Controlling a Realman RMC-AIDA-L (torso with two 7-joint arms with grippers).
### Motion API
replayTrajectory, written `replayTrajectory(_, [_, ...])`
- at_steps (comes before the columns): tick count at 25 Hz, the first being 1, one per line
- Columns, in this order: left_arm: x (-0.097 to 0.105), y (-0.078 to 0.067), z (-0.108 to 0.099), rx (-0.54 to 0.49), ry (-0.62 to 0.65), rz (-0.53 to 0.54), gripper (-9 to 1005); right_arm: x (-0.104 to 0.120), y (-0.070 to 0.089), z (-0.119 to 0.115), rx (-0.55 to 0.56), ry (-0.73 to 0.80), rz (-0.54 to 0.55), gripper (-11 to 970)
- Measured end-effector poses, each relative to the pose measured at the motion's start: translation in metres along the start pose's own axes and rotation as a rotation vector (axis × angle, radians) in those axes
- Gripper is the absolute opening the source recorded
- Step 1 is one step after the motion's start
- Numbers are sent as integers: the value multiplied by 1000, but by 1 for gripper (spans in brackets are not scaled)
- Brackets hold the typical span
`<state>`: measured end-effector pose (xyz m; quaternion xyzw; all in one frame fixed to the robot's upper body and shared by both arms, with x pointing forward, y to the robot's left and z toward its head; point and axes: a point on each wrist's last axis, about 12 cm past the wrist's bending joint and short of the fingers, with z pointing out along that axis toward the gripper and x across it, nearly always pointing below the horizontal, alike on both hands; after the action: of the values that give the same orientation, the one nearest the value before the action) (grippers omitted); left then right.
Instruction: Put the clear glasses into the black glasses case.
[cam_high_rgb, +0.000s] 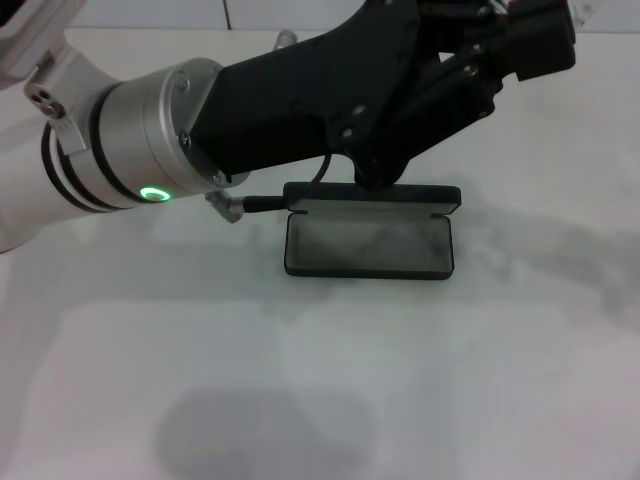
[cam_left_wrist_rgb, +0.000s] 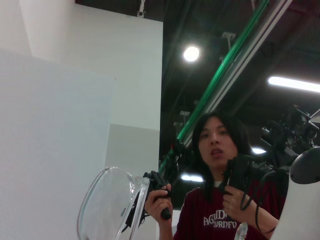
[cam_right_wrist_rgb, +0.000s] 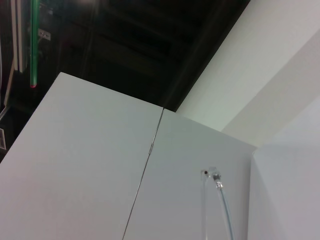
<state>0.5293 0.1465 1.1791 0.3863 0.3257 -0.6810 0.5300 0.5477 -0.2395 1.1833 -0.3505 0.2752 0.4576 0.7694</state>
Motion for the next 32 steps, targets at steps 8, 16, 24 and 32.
replayTrajectory(8, [2,0,-2,-1,30,-9,88,-1,0,-1,4,-1,-5,68])
replayTrajectory(16, [3,-1,-6,-18,25,-7,88,-2,0,-2,9,-9,-9,69])
replayTrajectory(24, [-4,1,-8,-65,-59,22,88,1,0,-1,13,8,1,69])
replayTrajectory(32, [-3,9,-2,-85,-38,21,89,12,2,3,9,48,47,68])
